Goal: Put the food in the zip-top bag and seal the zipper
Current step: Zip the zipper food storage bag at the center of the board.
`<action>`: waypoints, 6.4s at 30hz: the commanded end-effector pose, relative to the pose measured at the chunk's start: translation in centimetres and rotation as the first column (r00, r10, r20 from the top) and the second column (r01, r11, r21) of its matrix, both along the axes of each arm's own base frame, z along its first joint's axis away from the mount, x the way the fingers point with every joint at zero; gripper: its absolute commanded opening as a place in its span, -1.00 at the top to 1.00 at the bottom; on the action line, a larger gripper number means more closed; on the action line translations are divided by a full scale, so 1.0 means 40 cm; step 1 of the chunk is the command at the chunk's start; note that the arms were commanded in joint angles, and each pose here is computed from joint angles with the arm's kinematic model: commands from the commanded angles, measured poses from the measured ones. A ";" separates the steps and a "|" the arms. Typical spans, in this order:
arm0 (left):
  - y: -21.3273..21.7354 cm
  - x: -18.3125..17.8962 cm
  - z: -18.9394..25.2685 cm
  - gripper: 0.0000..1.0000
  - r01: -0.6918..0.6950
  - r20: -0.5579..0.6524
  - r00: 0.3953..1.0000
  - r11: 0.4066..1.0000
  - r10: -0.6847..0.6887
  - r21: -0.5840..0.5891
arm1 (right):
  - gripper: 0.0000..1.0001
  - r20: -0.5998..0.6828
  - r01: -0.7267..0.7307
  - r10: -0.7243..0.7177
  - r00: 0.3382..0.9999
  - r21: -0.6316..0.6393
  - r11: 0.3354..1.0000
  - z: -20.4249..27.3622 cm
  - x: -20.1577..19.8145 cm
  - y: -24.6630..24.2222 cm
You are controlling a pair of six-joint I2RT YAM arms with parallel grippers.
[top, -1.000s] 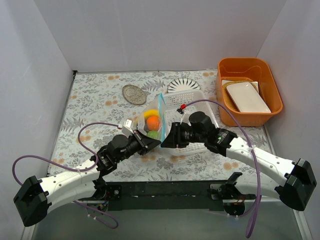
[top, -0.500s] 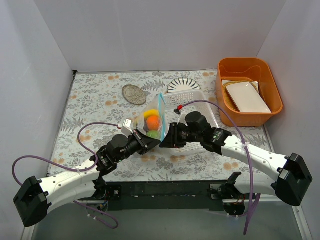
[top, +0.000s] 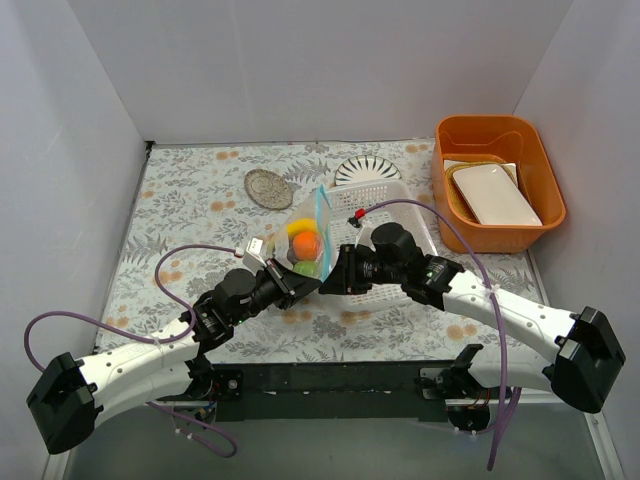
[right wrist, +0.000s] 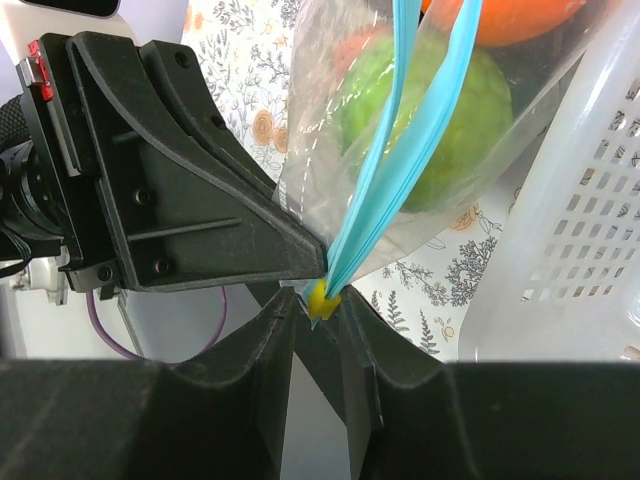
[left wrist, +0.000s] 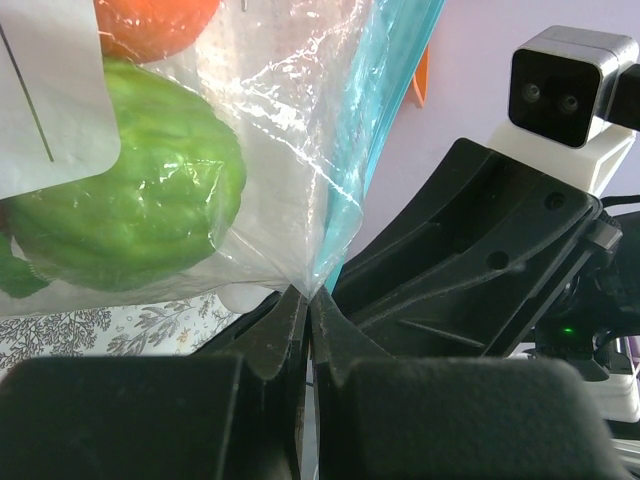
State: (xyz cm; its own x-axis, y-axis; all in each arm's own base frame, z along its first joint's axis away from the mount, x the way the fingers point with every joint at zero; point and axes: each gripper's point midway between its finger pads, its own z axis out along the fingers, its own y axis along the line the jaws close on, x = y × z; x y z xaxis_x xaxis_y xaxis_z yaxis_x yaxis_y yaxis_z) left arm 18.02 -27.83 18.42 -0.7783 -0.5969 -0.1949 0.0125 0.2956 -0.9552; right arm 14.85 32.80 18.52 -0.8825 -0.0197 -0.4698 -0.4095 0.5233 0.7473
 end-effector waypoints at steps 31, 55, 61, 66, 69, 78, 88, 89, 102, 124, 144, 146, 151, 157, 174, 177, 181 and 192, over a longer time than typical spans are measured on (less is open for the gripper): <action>-0.005 0.001 0.040 1.00 -0.049 -0.115 0.993 0.990 0.034 -0.130 | 0.43 0.093 -0.013 0.007 0.996 0.065 0.998 0.055 0.022 0.014; 0.001 0.003 0.038 1.00 -0.060 -0.118 0.992 0.990 0.045 -0.127 | 0.59 0.073 -0.040 0.036 0.997 0.061 0.997 0.052 0.005 0.011; -0.001 -0.004 0.033 1.00 -0.045 -0.125 0.992 0.992 0.031 -0.118 | 0.86 0.091 0.011 -0.015 0.996 0.048 0.999 0.052 0.023 -0.001; 0.004 -0.015 0.020 1.00 -0.036 -0.141 0.990 0.994 0.021 -0.104 | 0.90 0.113 0.059 -0.065 0.992 0.054 0.997 0.063 0.042 -0.010; 0.000 -0.031 0.013 1.00 -0.004 -0.151 0.988 0.995 -0.012 -0.102 | 0.90 0.118 0.065 -0.071 0.990 0.056 0.996 0.067 0.051 -0.010; -0.009 -0.041 -0.001 1.00 0.028 -0.157 0.987 0.995 -0.042 -0.092 | 0.91 0.133 0.101 -0.109 0.985 0.064 0.993 0.079 0.072 -0.014; -0.001 -0.032 -0.001 1.00 -0.004 -0.162 0.987 0.994 -0.013 -0.106 | 0.69 0.116 0.061 -0.071 0.991 0.084 0.995 0.082 0.052 -0.018; -0.002 -0.031 -0.002 1.00 -0.004 -0.160 0.987 0.994 -0.013 -0.105 | 0.67 0.109 0.052 -0.061 0.992 0.081 0.995 0.077 0.046 -0.017; -0.013 -0.023 0.019 1.00 0.000 -0.142 0.990 0.994 -0.016 -0.112 | 0.36 0.076 -0.010 0.002 0.997 0.098 0.995 0.071 0.026 0.002; -0.003 -0.016 0.026 1.00 -0.025 -0.139 0.990 0.992 0.008 -0.121 | 0.34 0.009 0.011 -0.012 1.000 0.114 0.993 0.034 -0.005 -0.018; -0.003 -0.017 0.024 1.00 -0.026 -0.142 0.990 0.993 0.008 -0.119 | 0.51 0.000 -0.022 0.022 1.000 0.174 0.985 0.044 -0.015 -0.001; -0.001 -0.016 0.023 1.00 -0.029 -0.142 0.990 0.992 0.012 -0.120 | 0.57 0.003 -0.022 0.022 1.000 0.176 0.984 0.047 -0.015 -0.001; -0.001 -0.017 0.019 1.00 -0.029 -0.147 0.989 0.992 0.011 -0.120 | 0.70 0.001 -0.023 0.023 1.000 0.172 0.985 0.043 -0.015 -0.001; -0.004 -0.017 0.021 1.00 -0.023 -0.147 0.989 0.992 0.005 -0.122 | 0.34 0.011 -0.021 0.019 1.000 0.173 0.985 0.049 -0.009 0.002; -0.005 -0.021 0.016 1.00 -0.015 -0.150 0.989 0.993 -0.003 -0.114 | 0.87 0.029 0.005 -0.009 1.000 0.150 0.989 0.043 0.008 -0.001; -0.007 -0.030 0.000 1.00 0.004 -0.164 0.986 0.995 -0.020 -0.097 | 0.88 0.049 0.030 -0.038 0.998 0.145 0.989 0.048 0.020 -0.006; -0.013 -0.043 -0.018 1.00 0.036 -0.172 0.984 0.996 -0.050 -0.084 | 0.88 0.074 0.061 -0.072 0.995 0.143 0.988 0.058 0.040 -0.014; -0.006 -0.050 -0.025 1.00 0.037 -0.178 0.983 0.995 -0.052 -0.088 | 0.91 0.136 0.136 -0.161 0.978 0.174 0.975 0.093 0.079 -0.033</action>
State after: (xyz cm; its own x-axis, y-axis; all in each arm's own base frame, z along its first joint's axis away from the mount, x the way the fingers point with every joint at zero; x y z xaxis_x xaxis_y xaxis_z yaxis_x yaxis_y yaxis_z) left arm 17.09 -28.11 18.00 -0.8093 -0.5604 -0.1760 0.0115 0.2845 -0.9586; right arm 15.21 31.82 18.49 -0.8774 0.0651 -0.4754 -0.3937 0.4688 0.7907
